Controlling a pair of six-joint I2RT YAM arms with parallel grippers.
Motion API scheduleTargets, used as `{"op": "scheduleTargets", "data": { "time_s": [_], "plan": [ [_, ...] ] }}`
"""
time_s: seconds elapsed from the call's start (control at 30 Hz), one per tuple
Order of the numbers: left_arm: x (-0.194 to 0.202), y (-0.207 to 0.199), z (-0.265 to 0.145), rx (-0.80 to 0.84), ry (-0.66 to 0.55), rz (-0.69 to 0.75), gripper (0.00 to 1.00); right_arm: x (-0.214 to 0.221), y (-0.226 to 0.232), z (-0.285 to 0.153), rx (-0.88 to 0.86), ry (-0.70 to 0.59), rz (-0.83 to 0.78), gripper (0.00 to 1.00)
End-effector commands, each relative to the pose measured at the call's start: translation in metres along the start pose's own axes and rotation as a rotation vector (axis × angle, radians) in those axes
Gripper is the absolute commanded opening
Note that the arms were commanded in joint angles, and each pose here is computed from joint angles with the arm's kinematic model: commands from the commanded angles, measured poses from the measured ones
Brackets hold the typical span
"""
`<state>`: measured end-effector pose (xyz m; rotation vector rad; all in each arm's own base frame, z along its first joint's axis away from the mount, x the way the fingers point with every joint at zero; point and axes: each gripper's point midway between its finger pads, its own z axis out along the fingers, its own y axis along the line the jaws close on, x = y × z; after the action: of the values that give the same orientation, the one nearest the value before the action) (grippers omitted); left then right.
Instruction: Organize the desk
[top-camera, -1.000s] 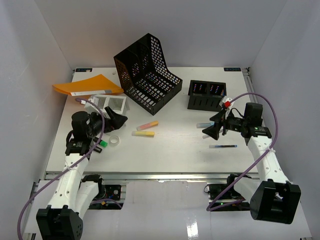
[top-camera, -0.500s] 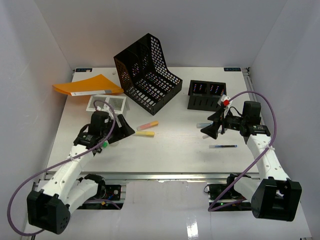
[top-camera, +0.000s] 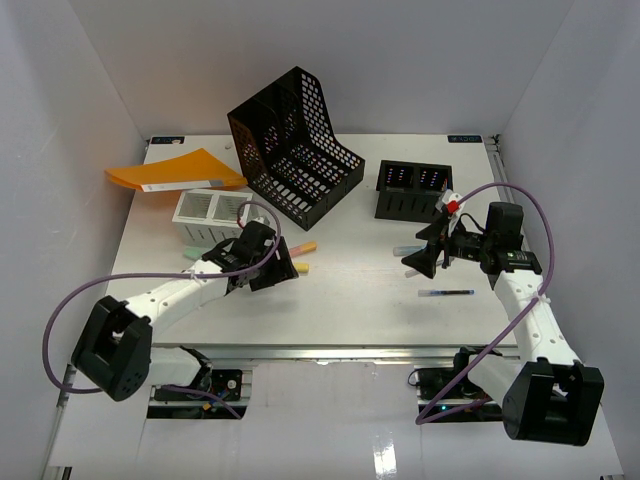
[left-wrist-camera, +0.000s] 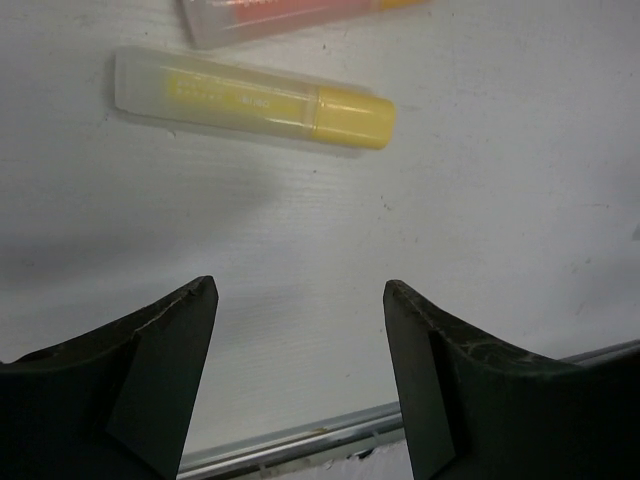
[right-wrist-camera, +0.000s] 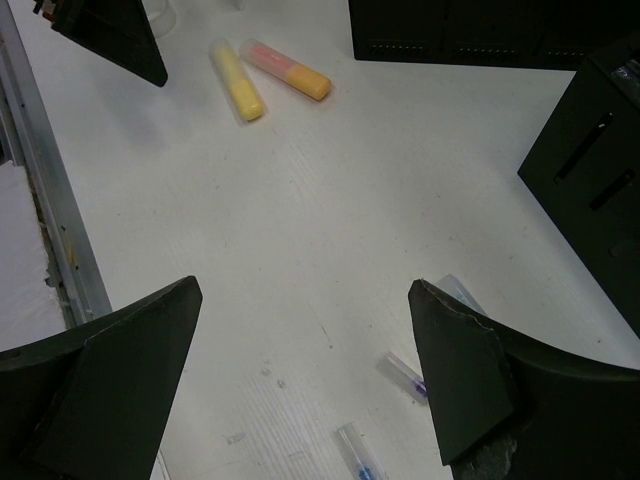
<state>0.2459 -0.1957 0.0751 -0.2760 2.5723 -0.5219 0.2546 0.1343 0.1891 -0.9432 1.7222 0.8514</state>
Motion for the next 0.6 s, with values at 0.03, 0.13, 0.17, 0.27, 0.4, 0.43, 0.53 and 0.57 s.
{"op": "scheduleTargets", "data": {
  "time_s": [0.03,0.13,0.17,0.27,0.4,0.43,0.53,0.57],
  "plan": [
    [-0.044,-0.024,0.010,0.002,-0.166,-0.316,0.71,-0.005,0.002,0.000,-0.010,-0.020,-0.052,0.91],
    [-0.055,-0.024,0.019,-0.043,-0.197,-0.416,0.65,-0.005,0.002,0.000,-0.011,-0.020,-0.050,0.91],
    [-0.056,-0.022,0.022,-0.068,-0.199,-0.444,0.64,-0.005,0.002,0.000,-0.010,-0.020,-0.051,0.91],
    [-0.056,-0.014,0.031,-0.161,-0.191,-0.501,0.60,-0.004,0.001,0.000,-0.007,-0.018,-0.051,0.91],
    [-0.055,-0.011,0.040,-0.219,-0.175,-0.537,0.60,-0.004,0.001,0.000,-0.005,-0.016,-0.050,0.91],
    [-0.055,-0.011,0.042,-0.222,-0.173,-0.545,0.59,-0.004,0.000,0.000,-0.003,-0.015,-0.049,0.91],
    [-0.055,-0.011,0.044,-0.231,-0.175,-0.554,0.54,-0.003,-0.001,0.000,0.005,-0.010,-0.048,0.91],
    [-0.056,-0.012,0.045,-0.232,-0.175,-0.555,0.54,-0.003,-0.002,0.000,0.008,-0.009,-0.048,0.91]
  ]
}}
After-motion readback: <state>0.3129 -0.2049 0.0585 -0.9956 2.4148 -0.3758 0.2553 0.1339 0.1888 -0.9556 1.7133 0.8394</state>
